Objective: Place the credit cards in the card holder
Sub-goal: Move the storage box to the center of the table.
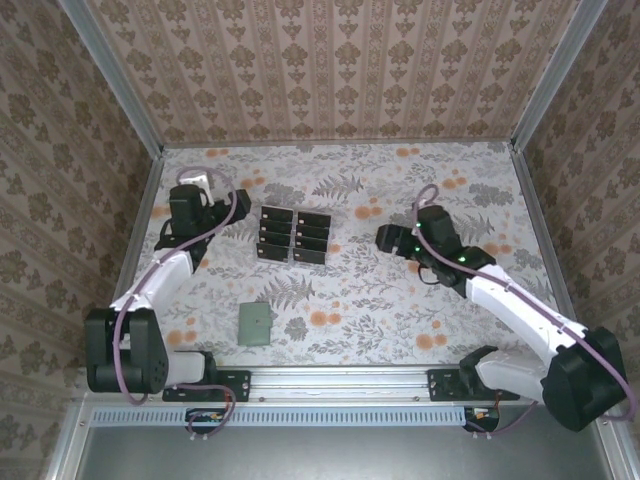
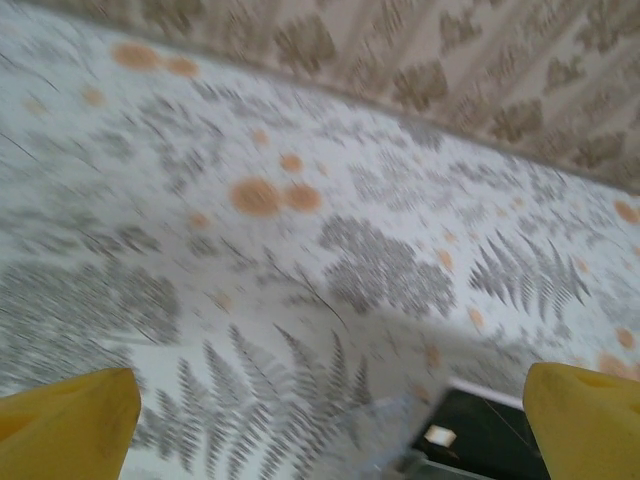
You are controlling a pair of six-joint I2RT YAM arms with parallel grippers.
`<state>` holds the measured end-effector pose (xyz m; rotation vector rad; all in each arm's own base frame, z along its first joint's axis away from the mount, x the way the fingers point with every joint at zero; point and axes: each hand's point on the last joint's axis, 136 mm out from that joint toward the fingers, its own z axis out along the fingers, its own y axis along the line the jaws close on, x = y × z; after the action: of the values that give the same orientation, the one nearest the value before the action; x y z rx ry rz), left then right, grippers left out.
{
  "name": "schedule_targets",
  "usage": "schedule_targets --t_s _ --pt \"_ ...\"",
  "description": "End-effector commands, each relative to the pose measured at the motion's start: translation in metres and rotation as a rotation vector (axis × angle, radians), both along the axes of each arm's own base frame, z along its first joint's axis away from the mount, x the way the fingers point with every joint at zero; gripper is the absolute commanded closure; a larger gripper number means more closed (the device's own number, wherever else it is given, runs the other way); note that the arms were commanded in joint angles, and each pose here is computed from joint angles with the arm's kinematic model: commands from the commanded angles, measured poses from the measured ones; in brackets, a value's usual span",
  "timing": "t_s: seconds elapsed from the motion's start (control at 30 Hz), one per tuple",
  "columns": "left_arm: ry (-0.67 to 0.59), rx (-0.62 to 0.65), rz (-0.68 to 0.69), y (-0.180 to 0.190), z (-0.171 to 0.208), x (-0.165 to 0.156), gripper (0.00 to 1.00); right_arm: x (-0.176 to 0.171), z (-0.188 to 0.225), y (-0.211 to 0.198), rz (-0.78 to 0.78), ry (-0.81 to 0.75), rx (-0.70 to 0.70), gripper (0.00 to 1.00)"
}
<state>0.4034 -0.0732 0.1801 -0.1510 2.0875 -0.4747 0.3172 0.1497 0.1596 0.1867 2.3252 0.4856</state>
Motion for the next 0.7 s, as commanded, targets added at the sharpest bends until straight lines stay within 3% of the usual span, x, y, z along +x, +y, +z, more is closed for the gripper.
schedule_targets --t_s 0.0,0.37,0.67 --pt "0.033 -0.14 -0.079 -0.025 -0.005 -0.005 0.0 -0.005 -0.015 0.016 -0.012 0.071 -0.075 0.11" --pt "0.07 -0.231 -0.097 -0.04 -0.035 -0.003 0.0 0.024 -0.045 0.103 0.104 0.12 -0.219 0.12" --pt "0.078 -0.253 -0.121 -0.055 -0.042 -0.005 0.0 0.045 -0.069 0.123 0.098 0.151 -0.272 0.12"
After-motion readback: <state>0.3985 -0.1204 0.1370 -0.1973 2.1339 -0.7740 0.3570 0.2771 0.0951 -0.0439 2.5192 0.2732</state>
